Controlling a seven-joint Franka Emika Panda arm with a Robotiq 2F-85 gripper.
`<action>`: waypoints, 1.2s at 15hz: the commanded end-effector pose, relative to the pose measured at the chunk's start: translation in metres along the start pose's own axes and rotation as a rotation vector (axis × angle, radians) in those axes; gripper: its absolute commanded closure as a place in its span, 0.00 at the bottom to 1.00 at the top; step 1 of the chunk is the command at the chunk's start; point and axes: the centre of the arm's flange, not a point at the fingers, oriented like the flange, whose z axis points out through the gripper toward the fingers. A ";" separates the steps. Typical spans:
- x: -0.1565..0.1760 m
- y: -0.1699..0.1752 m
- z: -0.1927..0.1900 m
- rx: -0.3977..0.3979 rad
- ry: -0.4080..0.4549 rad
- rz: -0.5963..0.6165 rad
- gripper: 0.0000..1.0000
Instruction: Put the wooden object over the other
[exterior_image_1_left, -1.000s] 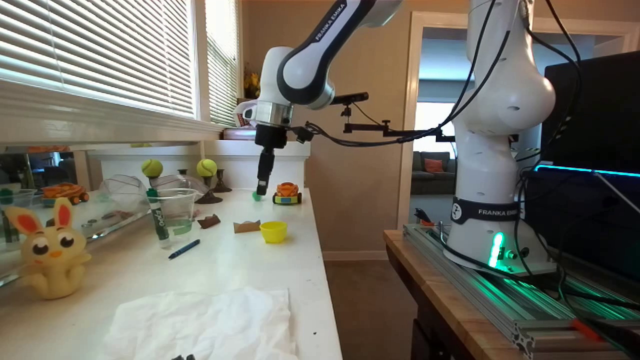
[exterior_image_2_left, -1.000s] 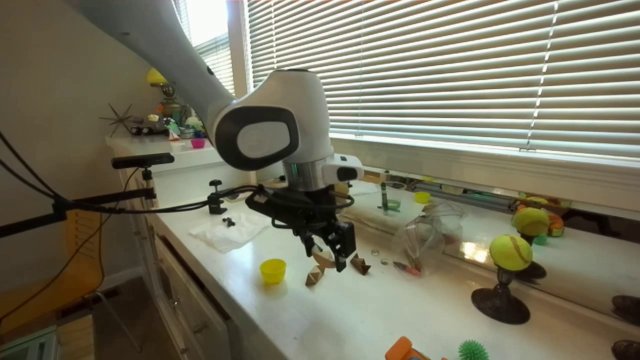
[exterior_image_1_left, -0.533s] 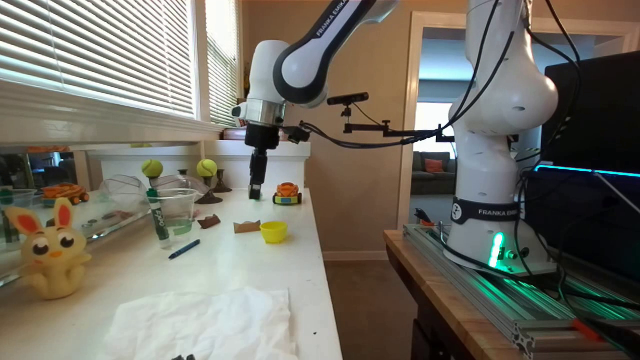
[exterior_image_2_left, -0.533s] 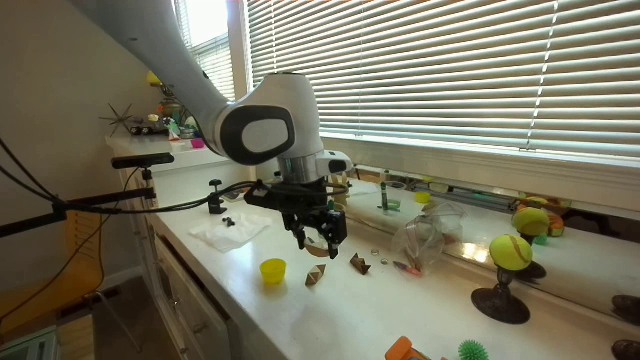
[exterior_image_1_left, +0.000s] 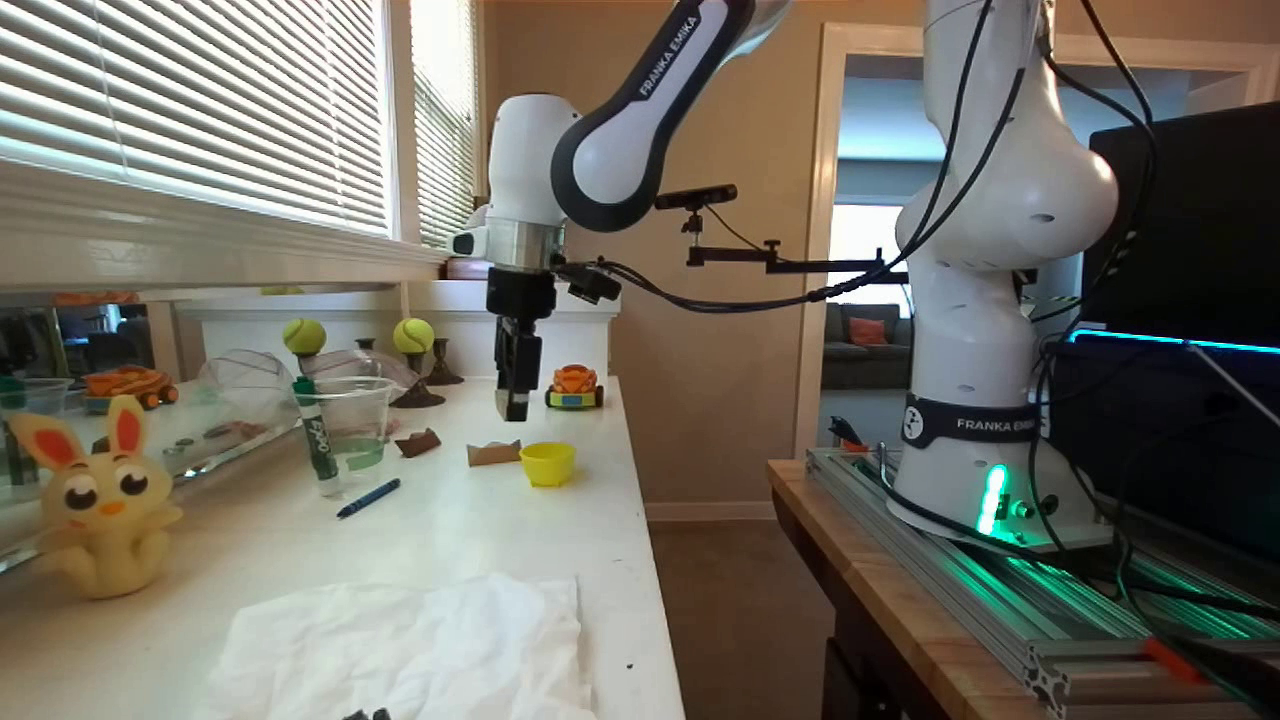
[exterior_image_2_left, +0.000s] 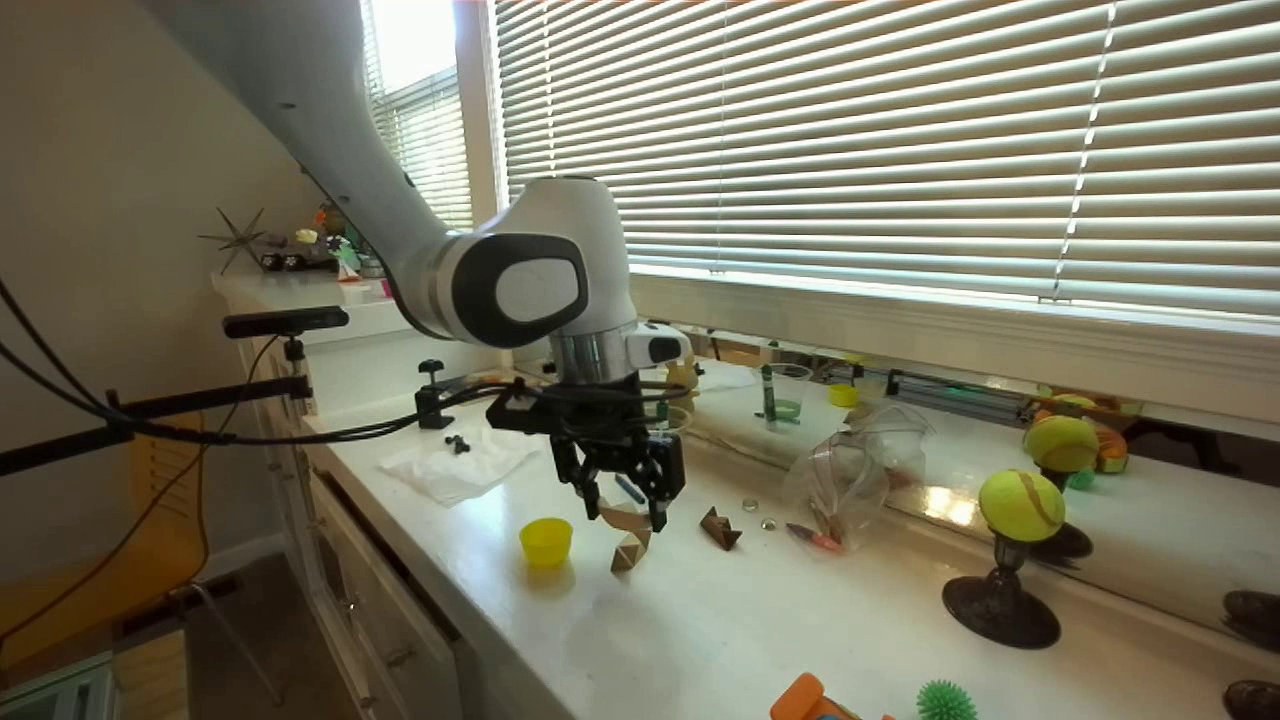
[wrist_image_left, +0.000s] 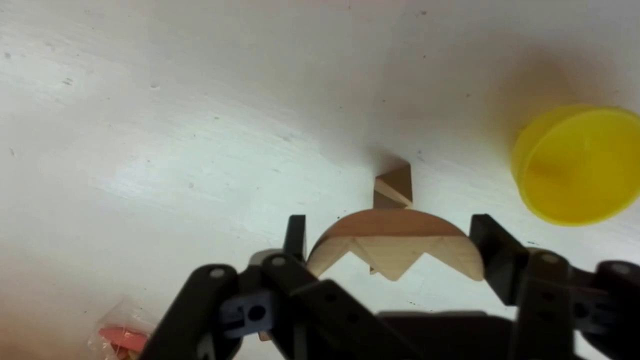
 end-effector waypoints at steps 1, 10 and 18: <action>0.005 -0.003 0.010 -0.019 -0.015 -0.023 0.44; 0.006 -0.008 0.021 -0.005 -0.034 -0.026 0.44; 0.014 -0.010 0.025 -0.008 -0.024 -0.024 0.44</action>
